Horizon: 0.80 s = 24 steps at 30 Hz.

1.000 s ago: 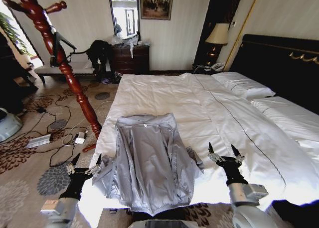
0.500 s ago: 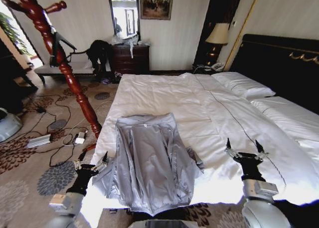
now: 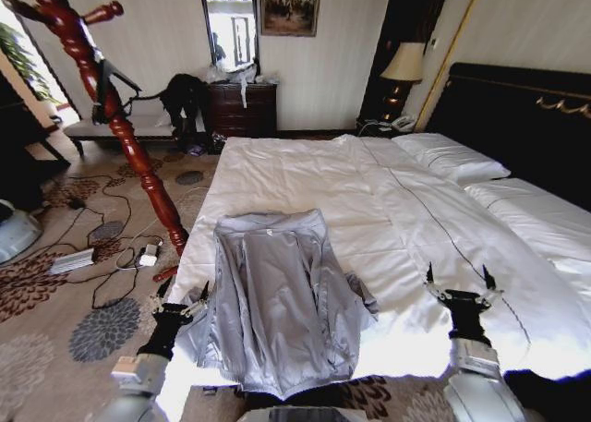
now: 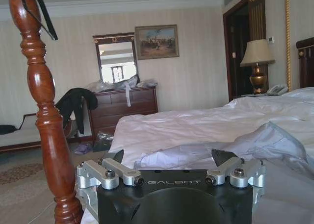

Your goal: Pick up the clothes from the bed and hang them on the clothes hanger.

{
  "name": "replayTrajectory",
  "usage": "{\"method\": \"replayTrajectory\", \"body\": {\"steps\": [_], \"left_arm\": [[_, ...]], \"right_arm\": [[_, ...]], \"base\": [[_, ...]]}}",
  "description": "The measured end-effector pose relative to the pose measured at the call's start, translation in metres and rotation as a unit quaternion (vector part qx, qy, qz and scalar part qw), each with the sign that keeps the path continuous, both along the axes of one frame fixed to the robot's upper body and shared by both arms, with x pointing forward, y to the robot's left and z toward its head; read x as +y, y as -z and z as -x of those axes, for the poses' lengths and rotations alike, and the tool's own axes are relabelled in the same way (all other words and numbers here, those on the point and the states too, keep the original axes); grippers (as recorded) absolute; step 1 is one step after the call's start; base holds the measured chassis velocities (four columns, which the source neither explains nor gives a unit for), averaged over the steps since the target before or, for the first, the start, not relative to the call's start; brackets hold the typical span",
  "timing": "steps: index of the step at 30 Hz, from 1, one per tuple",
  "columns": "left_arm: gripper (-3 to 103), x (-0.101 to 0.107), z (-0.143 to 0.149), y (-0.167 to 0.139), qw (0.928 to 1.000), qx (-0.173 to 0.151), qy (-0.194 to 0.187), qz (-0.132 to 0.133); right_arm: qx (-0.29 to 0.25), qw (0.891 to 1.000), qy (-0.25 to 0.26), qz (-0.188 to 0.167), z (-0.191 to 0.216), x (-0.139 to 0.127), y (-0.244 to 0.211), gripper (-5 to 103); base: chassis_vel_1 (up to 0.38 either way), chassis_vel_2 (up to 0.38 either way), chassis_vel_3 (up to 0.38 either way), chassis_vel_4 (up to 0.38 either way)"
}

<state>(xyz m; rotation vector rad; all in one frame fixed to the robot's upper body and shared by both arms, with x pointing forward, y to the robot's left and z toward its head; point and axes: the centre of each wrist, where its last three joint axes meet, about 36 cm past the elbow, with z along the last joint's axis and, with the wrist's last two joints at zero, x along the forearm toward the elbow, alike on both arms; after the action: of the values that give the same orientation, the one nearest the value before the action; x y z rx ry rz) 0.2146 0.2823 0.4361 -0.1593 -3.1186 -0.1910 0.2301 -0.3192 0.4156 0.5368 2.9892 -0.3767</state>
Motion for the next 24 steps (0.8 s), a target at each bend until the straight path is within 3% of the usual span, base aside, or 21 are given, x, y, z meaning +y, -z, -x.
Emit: {"method": "replayTrajectory", "body": {"steps": [2,6,12,17,19,22,24], "left_arm": [[100,-0.001,-0.002,-0.001,1.0000,0.004,-0.001,0.002],[100,-0.001,-0.009,-0.009,0.9996,0.011,-0.014,0.022],[100,0.004,-0.028,-0.060,0.9966,0.017,-0.054,0.060],[100,0.018,-0.045,-0.107,0.9973,-0.011,-0.060,0.040],[100,0.028,-0.048,-0.134,0.9968,-0.012,-0.069,0.038],[100,0.036,-0.052,-0.149,0.9964,-0.013,-0.076,0.036],[100,0.050,-0.066,-0.174,0.9961,-0.032,-0.076,0.030]], "right_arm": [[0.005,1.000,-0.009,-0.028,0.000,0.011,-0.002,100],[0.010,0.999,-0.018,-0.048,-0.002,0.019,-0.002,100],[0.031,0.995,-0.014,-0.097,0.000,0.031,0.011,100],[0.036,0.995,-0.023,-0.093,0.000,0.042,0.014,100],[0.039,0.995,-0.030,-0.092,-0.001,0.046,0.015,100],[0.043,0.994,-0.035,-0.090,-0.002,0.048,0.017,100],[0.044,0.995,-0.037,-0.086,0.000,0.048,0.020,100]], "base": [[0.000,0.000,0.000,0.000],[0.000,0.000,0.000,0.000],[0.000,0.000,0.000,0.000],[0.000,0.000,0.000,0.000],[0.000,0.000,0.000,0.000],[0.000,0.000,0.000,0.000],[0.000,0.000,0.000,0.000]]}}
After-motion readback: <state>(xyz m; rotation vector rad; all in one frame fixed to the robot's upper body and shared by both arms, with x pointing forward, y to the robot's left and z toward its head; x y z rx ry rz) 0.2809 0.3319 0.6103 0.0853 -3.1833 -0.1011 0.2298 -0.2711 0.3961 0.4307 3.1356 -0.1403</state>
